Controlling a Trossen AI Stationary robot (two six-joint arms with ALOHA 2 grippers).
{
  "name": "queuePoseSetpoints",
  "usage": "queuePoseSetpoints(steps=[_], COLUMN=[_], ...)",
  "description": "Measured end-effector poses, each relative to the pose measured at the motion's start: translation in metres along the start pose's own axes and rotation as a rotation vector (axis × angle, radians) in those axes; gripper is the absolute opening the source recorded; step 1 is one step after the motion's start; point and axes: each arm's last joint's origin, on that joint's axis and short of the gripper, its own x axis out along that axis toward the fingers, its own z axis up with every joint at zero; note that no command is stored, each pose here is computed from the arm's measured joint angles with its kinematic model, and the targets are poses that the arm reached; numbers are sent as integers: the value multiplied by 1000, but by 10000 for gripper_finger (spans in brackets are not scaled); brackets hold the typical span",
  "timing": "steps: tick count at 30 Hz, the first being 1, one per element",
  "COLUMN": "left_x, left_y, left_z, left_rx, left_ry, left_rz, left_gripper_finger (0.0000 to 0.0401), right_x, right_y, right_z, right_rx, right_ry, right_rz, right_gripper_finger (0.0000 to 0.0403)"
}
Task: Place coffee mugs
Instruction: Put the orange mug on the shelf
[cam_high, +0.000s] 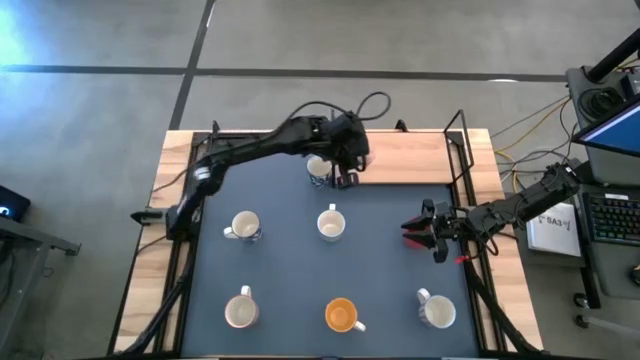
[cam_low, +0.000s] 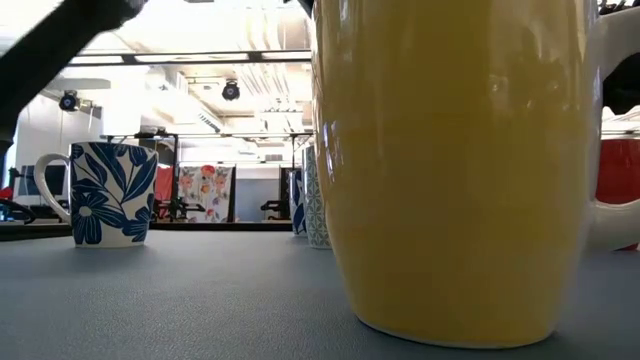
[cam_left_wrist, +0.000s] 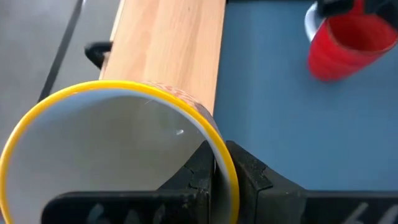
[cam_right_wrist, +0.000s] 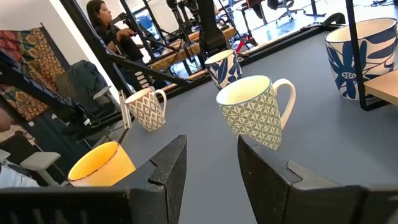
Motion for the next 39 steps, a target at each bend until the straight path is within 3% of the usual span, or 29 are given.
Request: queuePoseSetpoints(steps=[12,22,39], left_x=[38,83,85], left_y=[11,9,32], left_z=[-13,-30,-38], left_rx=[-20,-13,-1], left_ry=[24,134,166], left_rz=[39,12,38], left_gripper_finger=[11,11,35], right_x=[0,0,0], right_y=[0,0,0], right_z=[0,0,0], right_rx=[0,0,0], right_ry=[-1,0,0], right_rz=[-1,-1,0], right_gripper_finger=[132,132,132])
